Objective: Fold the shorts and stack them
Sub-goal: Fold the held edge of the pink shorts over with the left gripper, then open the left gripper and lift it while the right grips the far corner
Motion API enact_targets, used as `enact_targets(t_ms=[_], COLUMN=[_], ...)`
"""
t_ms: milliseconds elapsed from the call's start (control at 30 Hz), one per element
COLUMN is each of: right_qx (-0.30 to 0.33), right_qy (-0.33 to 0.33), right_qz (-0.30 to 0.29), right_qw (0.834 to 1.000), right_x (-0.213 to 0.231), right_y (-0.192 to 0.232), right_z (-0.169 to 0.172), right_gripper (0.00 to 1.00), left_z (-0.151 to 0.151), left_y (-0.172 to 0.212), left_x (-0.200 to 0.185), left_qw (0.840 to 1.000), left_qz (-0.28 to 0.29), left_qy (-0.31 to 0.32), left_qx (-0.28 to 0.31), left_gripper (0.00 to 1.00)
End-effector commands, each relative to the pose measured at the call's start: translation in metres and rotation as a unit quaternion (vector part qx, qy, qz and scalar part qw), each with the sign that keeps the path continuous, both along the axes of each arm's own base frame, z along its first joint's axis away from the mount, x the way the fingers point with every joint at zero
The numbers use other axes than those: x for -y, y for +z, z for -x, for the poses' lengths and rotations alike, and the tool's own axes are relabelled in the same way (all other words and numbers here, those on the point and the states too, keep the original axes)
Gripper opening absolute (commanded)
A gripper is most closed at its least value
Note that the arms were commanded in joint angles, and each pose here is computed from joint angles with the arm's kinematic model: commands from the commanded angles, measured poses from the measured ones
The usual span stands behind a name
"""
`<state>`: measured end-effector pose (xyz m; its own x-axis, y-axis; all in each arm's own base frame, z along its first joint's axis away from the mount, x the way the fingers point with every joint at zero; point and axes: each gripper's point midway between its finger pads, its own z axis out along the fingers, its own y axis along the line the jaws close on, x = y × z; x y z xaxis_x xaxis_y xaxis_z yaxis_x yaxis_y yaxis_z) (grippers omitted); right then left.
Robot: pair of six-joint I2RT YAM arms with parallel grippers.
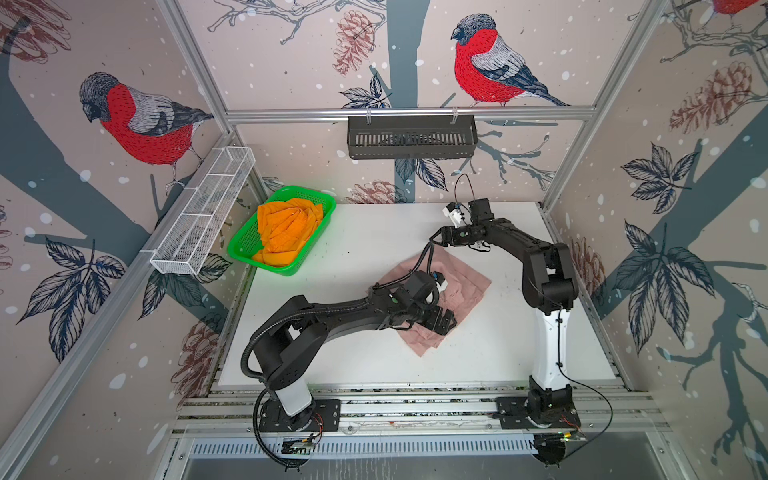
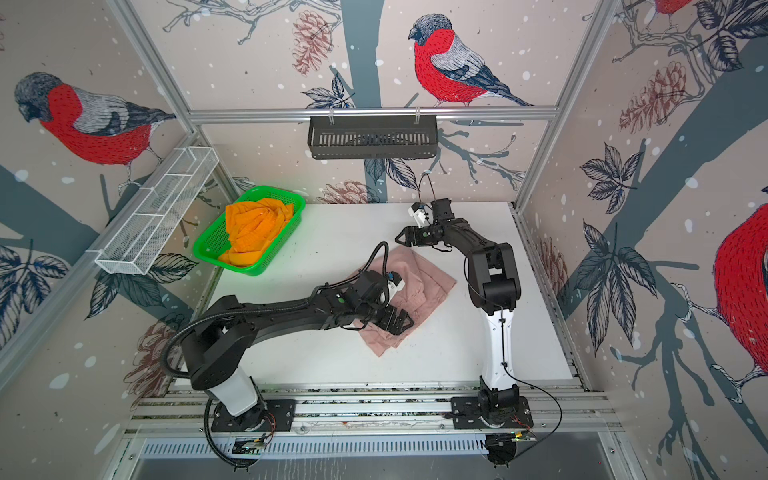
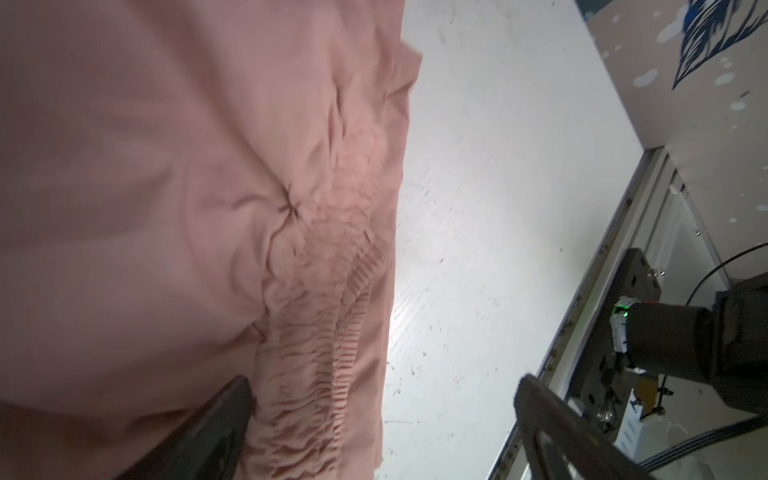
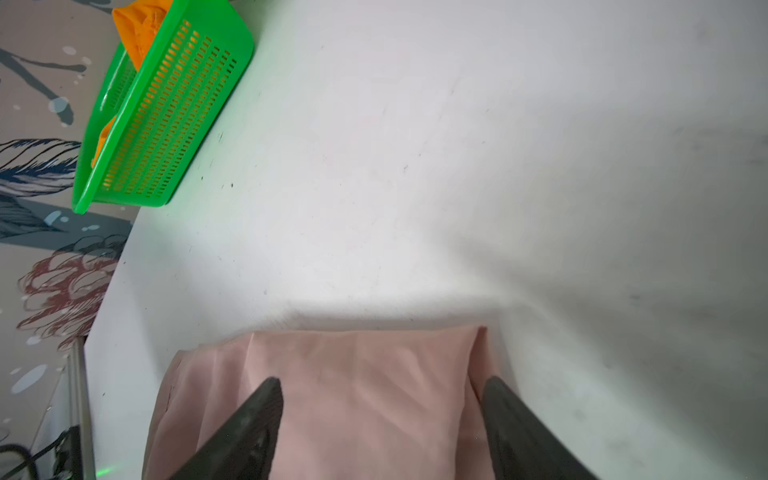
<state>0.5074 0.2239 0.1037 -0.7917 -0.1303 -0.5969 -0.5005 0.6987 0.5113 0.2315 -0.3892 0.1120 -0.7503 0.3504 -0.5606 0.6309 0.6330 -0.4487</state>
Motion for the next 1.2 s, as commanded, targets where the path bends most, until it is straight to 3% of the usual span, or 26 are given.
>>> enact_targets(t_ms=[0, 167, 367, 500, 633, 900, 1000, 1167], right_qx=[-0.016, 0.012, 0.049, 0.023, -0.016, -0.065, -0.049, 0.030], right_qy=[-0.070, -0.092, 0.012, 0.060, 0.057, 0.041, 0.034, -0.003], right_qz=[0.072, 0.117, 0.047, -0.004, -0.006, -0.009, 0.011, 0.125], right_qw=[0.995, 0.989, 0.998, 0.998, 0.998, 0.997, 0.998, 0.992], right_x=[0.032, 0.046, -0.014, -0.048, -0.042, -0.020, -0.015, -0.008], right_y=[-0.005, 0.019, 0.041, 0.024, -0.015, -0.072, -0.062, -0.011], right_z=[0.005, 0.024, 0.074, 0.104, 0.113, 0.121, 0.120, 0.113], right_gripper=[0.78, 0.78, 0.60, 0.49, 0.46, 0.47, 0.56, 0.70], left_z=[-0.007, -0.014, -0.034, -0.041, -0.044, -0.043, -0.044, -0.051], left_y=[0.015, 0.030, 0.041, 0.056, 0.072, 0.055, 0.049, 0.058], left_x=[-0.018, -0.049, -0.112, -0.146, -0.174, -0.200, -0.202, -0.206], left_qw=[0.999, 0.996, 0.984, 0.970, 0.957, 0.951, 0.951, 0.950], left_qz=[-0.034, -0.046, -0.026, -0.010, 0.020, 0.019, 0.015, 0.009], left_qy=[0.028, 0.071, 0.170, 0.222, 0.264, 0.290, 0.293, 0.294], left_qx=[0.019, 0.029, 0.042, 0.096, 0.120, 0.104, 0.100, 0.109], left_gripper=[0.98, 0.98, 0.98, 0.98, 0.98, 0.98, 0.98, 0.98])
